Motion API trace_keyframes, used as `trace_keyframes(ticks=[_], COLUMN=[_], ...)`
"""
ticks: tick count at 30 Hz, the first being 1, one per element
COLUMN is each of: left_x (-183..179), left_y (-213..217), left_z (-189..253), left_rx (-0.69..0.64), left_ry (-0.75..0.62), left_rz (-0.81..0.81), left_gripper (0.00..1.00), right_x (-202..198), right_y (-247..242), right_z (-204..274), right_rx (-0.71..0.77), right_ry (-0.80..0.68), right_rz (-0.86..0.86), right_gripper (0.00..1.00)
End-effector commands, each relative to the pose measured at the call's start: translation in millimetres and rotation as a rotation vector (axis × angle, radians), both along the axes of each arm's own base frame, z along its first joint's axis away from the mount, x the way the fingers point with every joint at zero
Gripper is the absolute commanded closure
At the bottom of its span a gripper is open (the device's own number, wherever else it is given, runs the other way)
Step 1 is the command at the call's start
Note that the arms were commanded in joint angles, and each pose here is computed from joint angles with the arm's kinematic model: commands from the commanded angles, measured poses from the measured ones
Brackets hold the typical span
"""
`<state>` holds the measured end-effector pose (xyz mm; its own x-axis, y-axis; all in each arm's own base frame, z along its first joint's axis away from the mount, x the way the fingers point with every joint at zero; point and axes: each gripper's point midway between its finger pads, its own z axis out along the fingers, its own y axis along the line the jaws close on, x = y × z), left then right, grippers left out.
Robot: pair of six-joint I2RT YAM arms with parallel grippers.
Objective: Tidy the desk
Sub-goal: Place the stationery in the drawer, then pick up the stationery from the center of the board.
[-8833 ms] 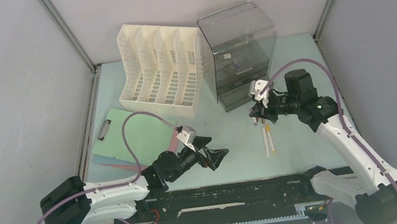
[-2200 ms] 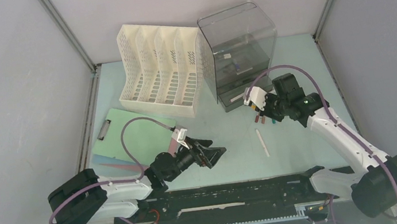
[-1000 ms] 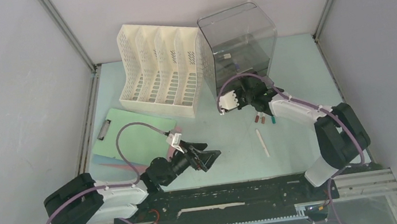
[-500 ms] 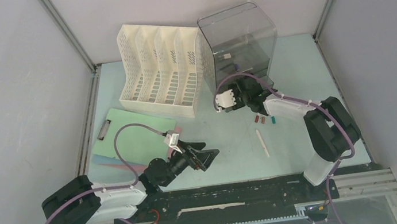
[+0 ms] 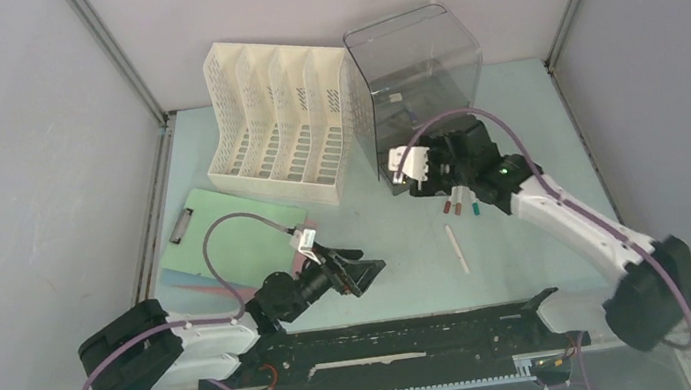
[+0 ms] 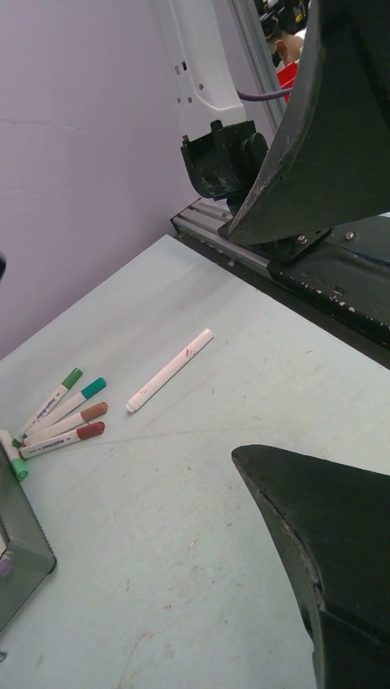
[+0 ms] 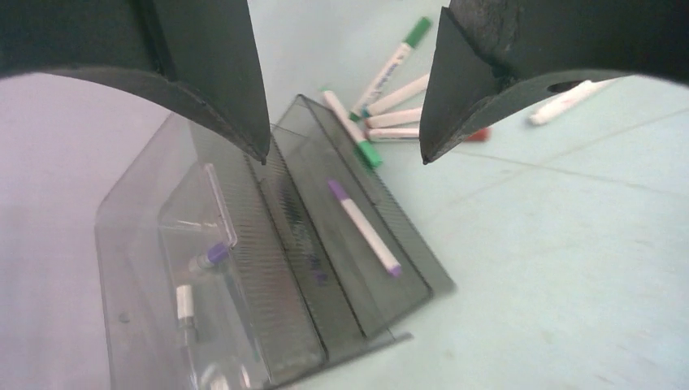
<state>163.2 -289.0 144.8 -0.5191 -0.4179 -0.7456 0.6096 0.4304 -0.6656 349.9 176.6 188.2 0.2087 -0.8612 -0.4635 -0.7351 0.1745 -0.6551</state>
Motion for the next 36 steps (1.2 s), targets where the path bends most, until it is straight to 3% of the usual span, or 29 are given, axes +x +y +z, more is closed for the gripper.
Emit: trace_keyframes(ticks=[1, 6, 9, 12, 20, 27, 36], left_x=[1, 2, 1, 3, 8, 26, 47], left_y=[-15, -28, -39, -50, -85, -104, -120], left_z=[24, 30, 33, 32, 25, -6, -38], left_rx=[-0.081, -0.125, -0.154, -0.185, -0.182, -0.041, 0.295], left_ry=[-0.003, 0.03, 0.064, 0.112, 0.208, 0.337, 0.417], left_rz=[-0.041, -0.078, -0.116, -0.143, -0.22, -0.153, 0.013], left_gripper=[0.0, 0.0, 0.0, 0.0, 0.0, 0.0, 0.0], right_x=[-71, -110, -116, -120, -104, -97, -88], right_y=[17, 7, -7, -21, -51, -66, -81], right_z=[24, 45, 59, 67, 68, 74, 79], right_rx=[0.26, 0.505, 0.667, 0.776, 0.857, 0.869, 0.87], right_ry=[0.238, 0.32, 0.303, 0.282, 0.284, 0.227, 0.158], right_rz=[0.07, 0.128, 0.082, 0.043, -0.144, -0.22, -0.306], right_gripper=[0.25, 0.19, 0.01, 0.0, 0.0, 0.0, 0.0])
